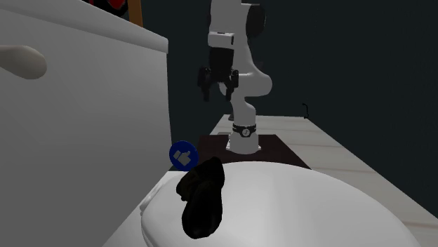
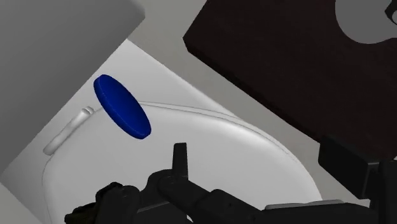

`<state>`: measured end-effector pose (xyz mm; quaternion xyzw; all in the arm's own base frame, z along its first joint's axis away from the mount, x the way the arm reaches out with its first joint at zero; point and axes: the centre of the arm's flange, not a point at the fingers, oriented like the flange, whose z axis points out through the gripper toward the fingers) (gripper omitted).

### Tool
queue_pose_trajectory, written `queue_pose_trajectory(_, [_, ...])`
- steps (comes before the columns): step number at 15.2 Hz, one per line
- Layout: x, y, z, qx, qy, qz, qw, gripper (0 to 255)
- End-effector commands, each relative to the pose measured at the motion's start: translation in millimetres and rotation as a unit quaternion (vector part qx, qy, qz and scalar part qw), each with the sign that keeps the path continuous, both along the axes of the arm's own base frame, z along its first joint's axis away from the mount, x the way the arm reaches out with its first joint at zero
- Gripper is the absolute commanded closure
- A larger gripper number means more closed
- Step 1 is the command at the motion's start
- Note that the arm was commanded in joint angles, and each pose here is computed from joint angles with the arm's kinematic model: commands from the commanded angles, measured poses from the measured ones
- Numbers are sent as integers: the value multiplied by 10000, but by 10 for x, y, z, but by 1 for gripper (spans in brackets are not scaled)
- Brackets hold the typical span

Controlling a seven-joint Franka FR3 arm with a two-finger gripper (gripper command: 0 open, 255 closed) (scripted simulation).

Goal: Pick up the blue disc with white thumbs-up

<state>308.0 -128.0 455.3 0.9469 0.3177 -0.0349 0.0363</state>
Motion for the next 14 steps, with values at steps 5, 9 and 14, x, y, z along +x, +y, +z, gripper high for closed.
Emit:
queue_pose_trajectory(5, [306, -447, -500, -252, 80, 1377, 9901, 0])
queue_pose_trajectory(9, [564, -704, -823, -412, 134, 2257, 9732, 0])
queue_pose_trajectory(14, [715, -823, -1095, -494, 161, 2709, 9612, 0])
